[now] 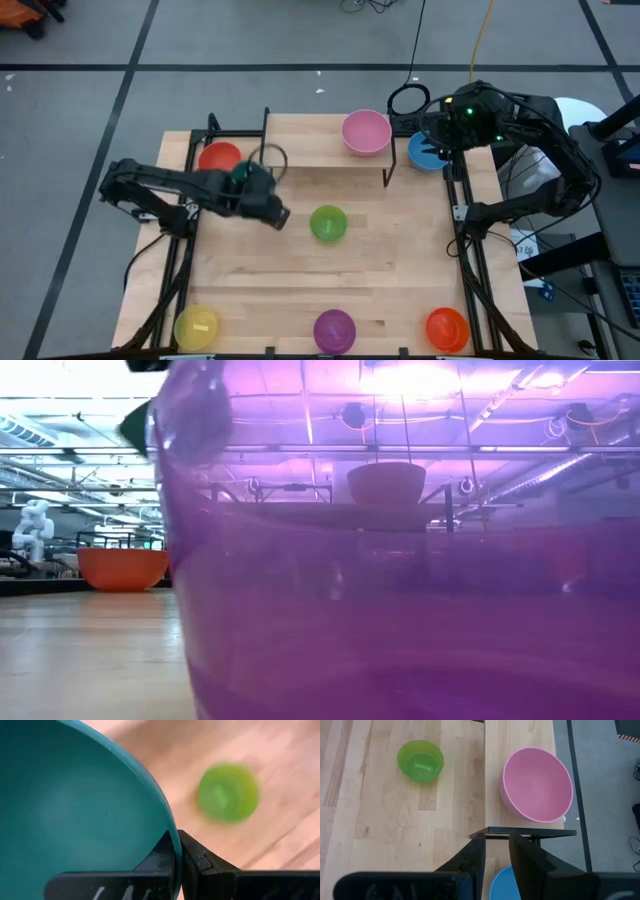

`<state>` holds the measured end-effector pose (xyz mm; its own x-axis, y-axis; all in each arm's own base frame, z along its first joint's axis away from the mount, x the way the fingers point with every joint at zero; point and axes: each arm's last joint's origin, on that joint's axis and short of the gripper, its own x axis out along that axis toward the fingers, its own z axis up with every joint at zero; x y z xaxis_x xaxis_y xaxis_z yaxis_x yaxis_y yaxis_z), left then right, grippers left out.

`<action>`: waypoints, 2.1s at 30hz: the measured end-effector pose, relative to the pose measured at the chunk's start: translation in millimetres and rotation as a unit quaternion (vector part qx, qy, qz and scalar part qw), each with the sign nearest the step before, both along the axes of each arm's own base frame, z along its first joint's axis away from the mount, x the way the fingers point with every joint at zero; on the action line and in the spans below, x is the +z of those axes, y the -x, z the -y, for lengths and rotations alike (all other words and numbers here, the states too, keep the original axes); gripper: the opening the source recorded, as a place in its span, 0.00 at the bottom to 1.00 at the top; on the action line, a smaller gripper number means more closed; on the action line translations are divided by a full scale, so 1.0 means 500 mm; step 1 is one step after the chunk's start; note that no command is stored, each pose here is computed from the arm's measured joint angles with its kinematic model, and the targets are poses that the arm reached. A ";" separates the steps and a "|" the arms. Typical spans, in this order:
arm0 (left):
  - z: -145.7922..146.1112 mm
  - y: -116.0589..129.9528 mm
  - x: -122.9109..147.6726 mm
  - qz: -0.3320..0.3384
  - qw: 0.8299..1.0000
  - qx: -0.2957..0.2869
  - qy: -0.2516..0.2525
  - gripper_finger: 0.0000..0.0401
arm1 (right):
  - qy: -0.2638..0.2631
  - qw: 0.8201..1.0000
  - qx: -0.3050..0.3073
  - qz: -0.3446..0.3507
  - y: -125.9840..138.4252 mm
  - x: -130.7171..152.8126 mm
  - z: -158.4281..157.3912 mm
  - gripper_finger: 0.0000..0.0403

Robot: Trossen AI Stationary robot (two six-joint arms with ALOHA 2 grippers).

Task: Place and stack bowls onto a shelf
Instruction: Stack the dark green bowl on top of the pink bowl on the shelf

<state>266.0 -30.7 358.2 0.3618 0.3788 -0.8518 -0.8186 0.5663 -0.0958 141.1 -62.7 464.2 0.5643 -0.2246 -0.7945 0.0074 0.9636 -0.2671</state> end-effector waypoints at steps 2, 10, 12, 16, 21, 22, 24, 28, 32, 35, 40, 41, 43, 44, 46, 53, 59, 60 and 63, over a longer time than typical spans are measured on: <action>-0.019 -0.003 0.035 0.023 0.999 -0.010 -0.025 0.01 | 0.003 1.000 -0.003 0.000 0.002 0.001 0.000 0.19; -0.118 -0.028 0.141 0.117 0.984 -0.053 -0.123 0.01 | 0.035 0.998 -0.051 0.005 0.018 0.008 -0.001 0.17; -0.142 -0.038 0.162 0.136 0.979 -0.068 -0.137 0.01 | 0.036 0.998 -0.051 0.011 0.021 0.010 -0.003 0.16; -0.178 -0.070 0.186 0.132 0.975 -0.098 -0.150 0.01 | 0.031 0.998 -0.057 0.015 0.024 0.011 -0.004 0.16; -0.208 -0.133 0.201 0.127 0.963 -0.176 -0.158 0.01 | 0.032 0.998 -0.058 0.020 0.022 0.012 -0.003 0.16; -0.212 -0.146 0.199 0.121 0.961 -0.192 -0.158 0.01 | 0.033 0.998 -0.058 0.023 0.021 0.013 -0.003 0.16; -0.215 -0.167 0.197 0.109 0.955 -0.226 -0.160 0.01 | 0.036 0.997 -0.057 0.029 0.019 0.015 -0.002 0.16; -0.212 -0.197 0.178 0.067 0.950 -0.265 -0.153 0.01 | 0.050 0.997 -0.048 0.044 0.014 0.020 0.001 0.16; -0.197 -0.209 0.153 0.040 0.933 -0.335 -0.121 0.01 | 0.060 0.996 -0.043 0.058 0.009 0.025 0.003 0.16; -0.184 -0.217 0.143 0.049 0.923 -0.372 -0.085 0.01 | 0.062 0.995 -0.041 0.071 0.005 0.028 0.004 0.16; -0.171 -0.216 0.139 0.057 0.899 -0.431 -0.055 0.01 | 0.033 0.995 0.011 0.099 -0.023 0.011 0.009 0.16; -0.168 -0.216 0.139 0.058 0.895 -0.439 -0.051 0.01 | 0.033 0.994 0.017 0.100 -0.030 0.004 0.011 0.16; -0.163 -0.216 0.139 0.064 0.890 -0.450 -0.042 0.01 | 0.036 0.993 0.031 0.103 -0.051 -0.017 0.019 0.16; -0.160 -0.217 0.139 0.067 0.887 -0.455 -0.038 0.01 | 0.043 0.993 0.036 0.108 -0.063 -0.028 0.024 0.16; -0.153 -0.217 0.139 0.074 0.878 -0.472 -0.030 0.01 | 0.057 0.991 0.045 0.114 -0.085 -0.050 0.034 0.16; -0.124 -0.214 0.136 0.083 0.857 -0.509 0.013 0.01 | 0.120 0.977 0.081 0.159 -0.140 -0.102 0.055 0.16; -0.100 -0.218 0.119 0.066 0.847 -0.524 0.054 0.01 | 0.136 0.969 0.110 0.174 -0.162 -0.125 0.044 0.16; -0.098 -0.220 0.115 0.064 0.846 -0.526 0.061 0.01 | 0.141 0.968 0.121 0.168 -0.164 -0.130 0.041 0.16; -0.098 -0.234 0.102 0.068 0.838 -0.536 0.076 0.01 | 0.147 0.966 0.142 0.157 -0.169 -0.142 0.033 0.16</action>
<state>383.3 18.1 409.0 0.5222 -0.3359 -0.7839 0.1779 0.9419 -0.2850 225.7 -79.4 393.2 0.8391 -0.2155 -0.4995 -0.1207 0.8216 -0.5571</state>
